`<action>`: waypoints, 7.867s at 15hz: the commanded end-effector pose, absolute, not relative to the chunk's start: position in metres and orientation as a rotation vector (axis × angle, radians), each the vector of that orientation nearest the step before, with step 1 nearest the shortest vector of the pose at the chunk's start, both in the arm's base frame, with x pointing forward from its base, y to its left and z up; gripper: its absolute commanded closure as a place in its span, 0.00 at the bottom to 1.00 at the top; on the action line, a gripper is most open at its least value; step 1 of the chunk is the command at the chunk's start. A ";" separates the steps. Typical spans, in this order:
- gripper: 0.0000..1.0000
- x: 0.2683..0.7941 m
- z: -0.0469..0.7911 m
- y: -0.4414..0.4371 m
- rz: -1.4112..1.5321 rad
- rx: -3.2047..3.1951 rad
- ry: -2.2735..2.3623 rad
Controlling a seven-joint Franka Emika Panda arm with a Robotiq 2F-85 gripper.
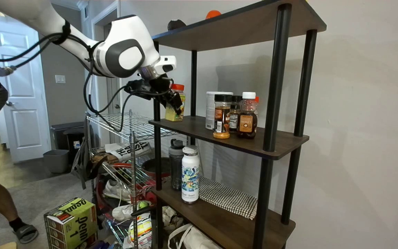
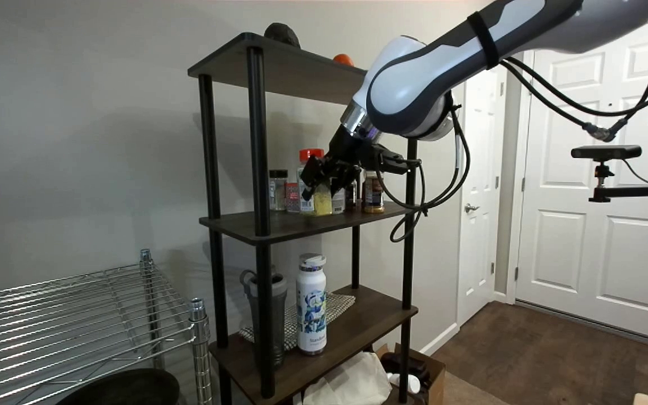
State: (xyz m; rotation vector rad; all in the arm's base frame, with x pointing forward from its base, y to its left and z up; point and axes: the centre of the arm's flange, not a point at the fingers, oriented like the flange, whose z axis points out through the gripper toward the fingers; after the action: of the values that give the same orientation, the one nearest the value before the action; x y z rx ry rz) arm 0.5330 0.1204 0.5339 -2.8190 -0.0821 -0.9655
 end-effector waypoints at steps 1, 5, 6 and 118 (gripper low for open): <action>0.33 0.533 0.534 0.120 -0.965 -2.819 -0.082; 0.33 0.533 0.534 0.120 -0.965 -2.819 -0.082; 0.33 0.533 0.534 0.120 -0.965 -2.819 -0.082; 0.58 0.415 0.893 0.153 -1.630 -2.834 -0.281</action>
State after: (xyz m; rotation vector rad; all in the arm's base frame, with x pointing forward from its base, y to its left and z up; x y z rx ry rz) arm 0.4026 0.1552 0.8727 -2.8165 -0.3314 -1.6040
